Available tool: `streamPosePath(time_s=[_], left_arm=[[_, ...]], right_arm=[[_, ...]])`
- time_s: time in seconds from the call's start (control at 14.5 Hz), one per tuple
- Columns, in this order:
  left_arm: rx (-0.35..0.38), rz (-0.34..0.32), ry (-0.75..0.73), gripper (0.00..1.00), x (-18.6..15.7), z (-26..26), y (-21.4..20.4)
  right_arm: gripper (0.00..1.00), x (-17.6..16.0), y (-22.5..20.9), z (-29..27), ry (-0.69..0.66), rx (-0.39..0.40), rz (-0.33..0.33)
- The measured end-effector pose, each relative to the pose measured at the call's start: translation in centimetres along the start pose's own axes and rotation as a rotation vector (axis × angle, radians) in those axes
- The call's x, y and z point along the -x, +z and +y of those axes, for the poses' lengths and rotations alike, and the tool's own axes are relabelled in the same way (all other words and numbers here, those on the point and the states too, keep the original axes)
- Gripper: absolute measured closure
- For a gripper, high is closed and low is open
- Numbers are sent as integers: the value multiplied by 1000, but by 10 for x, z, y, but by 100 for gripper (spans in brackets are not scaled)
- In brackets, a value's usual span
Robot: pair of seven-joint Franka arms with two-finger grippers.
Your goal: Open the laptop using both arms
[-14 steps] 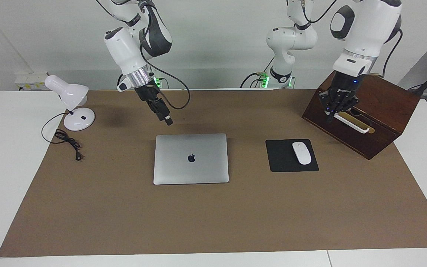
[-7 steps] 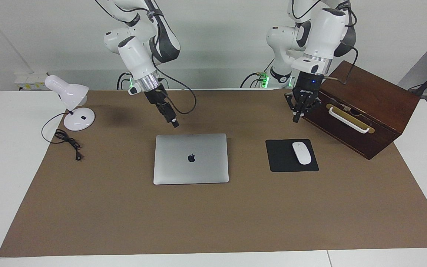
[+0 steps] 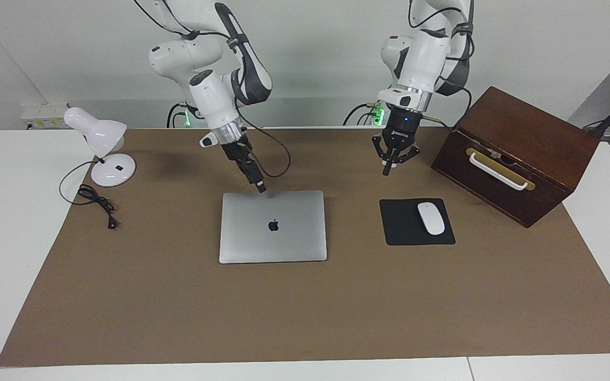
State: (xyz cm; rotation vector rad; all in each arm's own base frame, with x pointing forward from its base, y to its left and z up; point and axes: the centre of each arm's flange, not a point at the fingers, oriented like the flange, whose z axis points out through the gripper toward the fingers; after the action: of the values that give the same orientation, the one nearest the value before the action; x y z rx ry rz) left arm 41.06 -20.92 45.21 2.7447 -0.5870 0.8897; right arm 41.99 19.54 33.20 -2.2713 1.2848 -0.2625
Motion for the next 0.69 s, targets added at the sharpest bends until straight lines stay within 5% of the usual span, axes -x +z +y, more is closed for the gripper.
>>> streamPosePath(time_s=[0.69], left_arm=[[69, 67, 162, 99, 62, 69, 88]], right_arm=[[0, -4, 2, -13, 7, -16, 4]])
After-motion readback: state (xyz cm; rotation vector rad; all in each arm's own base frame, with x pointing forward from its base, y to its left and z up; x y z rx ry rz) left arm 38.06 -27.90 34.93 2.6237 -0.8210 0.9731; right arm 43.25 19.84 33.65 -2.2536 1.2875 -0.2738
